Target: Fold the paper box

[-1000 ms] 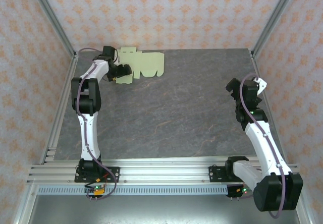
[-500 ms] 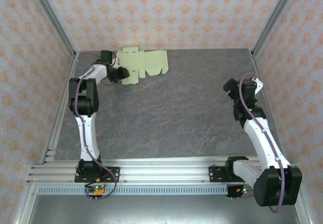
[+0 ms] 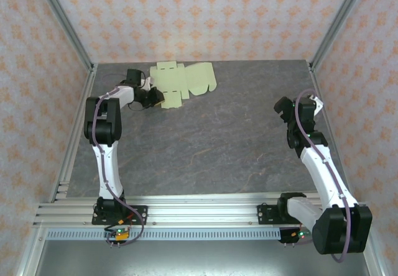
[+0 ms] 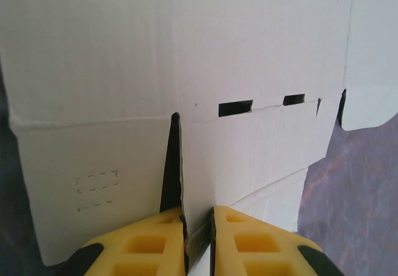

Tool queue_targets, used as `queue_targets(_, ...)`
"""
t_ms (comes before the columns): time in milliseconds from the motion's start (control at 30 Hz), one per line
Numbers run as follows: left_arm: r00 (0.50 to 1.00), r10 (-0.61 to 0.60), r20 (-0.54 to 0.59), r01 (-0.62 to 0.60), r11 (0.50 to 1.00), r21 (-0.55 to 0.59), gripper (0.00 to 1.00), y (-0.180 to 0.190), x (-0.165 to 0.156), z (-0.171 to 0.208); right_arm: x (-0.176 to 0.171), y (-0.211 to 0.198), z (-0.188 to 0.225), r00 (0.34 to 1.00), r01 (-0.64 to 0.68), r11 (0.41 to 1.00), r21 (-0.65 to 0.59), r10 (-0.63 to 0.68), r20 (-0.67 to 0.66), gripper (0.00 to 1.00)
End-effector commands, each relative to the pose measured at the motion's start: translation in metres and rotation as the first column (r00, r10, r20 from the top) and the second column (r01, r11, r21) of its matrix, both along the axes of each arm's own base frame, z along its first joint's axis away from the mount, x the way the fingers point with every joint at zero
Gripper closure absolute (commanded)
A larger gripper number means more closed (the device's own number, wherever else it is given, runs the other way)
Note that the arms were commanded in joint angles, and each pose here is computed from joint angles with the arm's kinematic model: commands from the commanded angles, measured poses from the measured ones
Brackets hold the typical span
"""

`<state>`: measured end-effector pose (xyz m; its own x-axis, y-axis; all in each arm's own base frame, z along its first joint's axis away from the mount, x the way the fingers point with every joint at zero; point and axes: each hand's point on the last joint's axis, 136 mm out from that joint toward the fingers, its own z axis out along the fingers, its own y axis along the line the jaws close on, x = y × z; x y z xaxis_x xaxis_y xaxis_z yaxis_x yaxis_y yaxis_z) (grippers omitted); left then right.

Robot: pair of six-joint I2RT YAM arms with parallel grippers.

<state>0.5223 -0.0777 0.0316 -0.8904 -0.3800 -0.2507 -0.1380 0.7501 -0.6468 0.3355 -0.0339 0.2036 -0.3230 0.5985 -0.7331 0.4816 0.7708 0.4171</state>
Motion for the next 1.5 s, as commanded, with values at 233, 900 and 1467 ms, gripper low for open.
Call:
queue_targets(233,0.999,0.020,0.049,-0.010,0.981,-0.191,0.84,-0.073,-0.050,0.054,0.016,0.022,-0.003,0.999,-0.045,0.991,0.123,0.042,0.025,0.07)
queue_targets(900,0.980,0.100,-0.172,-0.155,0.925,-0.346,0.82,-0.233,-0.147,0.082,0.013,0.153,-0.087,0.989,0.082,0.548,0.833,0.062,-0.138,0.11)
queue_targets(1467,0.976,0.082,-0.203,-0.172,0.861,-0.479,0.81,-0.260,-0.148,0.131,0.026,0.239,-0.071,0.986,-0.070,0.433,0.899,0.165,-0.003,0.10)
